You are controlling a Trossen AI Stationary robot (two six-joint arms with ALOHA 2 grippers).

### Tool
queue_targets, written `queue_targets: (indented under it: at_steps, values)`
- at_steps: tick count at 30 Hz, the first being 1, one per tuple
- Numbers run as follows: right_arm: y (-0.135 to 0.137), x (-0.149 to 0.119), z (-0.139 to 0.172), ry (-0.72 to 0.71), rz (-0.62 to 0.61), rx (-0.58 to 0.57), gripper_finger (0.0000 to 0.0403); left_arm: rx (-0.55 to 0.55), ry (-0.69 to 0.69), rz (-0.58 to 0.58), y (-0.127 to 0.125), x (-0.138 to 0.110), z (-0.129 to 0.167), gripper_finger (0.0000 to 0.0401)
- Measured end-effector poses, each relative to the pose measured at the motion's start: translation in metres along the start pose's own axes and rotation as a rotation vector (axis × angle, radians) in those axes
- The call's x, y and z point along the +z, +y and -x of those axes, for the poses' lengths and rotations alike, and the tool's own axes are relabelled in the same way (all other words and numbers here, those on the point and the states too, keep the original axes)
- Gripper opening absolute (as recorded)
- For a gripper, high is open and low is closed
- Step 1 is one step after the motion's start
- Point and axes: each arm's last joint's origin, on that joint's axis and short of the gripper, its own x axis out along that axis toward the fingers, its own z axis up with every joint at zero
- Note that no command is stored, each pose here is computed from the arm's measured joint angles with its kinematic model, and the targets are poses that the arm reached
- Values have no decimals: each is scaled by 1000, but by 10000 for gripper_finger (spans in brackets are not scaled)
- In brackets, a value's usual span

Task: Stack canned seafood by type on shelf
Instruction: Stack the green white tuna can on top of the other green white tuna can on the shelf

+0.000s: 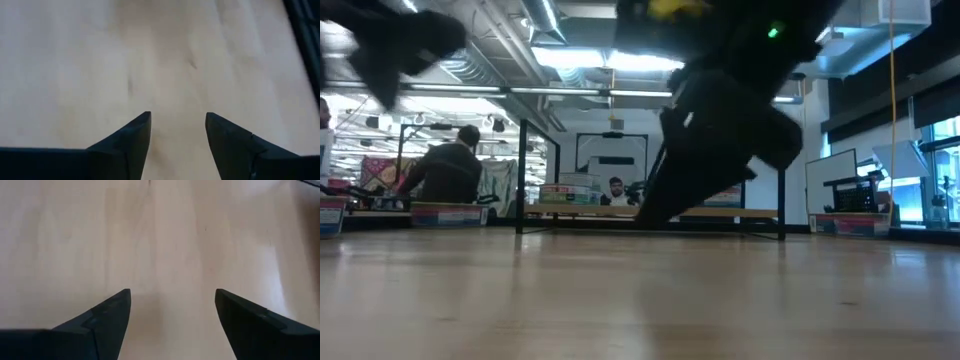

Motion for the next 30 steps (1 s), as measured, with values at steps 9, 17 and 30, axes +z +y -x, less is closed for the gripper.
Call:
queue_targets:
  at_steps: [9, 17, 30]
  values:
    - [28, -10, 18, -76, -76, -15, 289, -211, 166, 255, -53, -23, 19, 166]
    - [37, -2, 23, -167, -144, 31, 289, -261, 281, 439, -89, -57, 37, 144]
    - [46, -2, 26, -164, -265, 133, 289, -144, 473, 431, -125, -99, 10, 115]
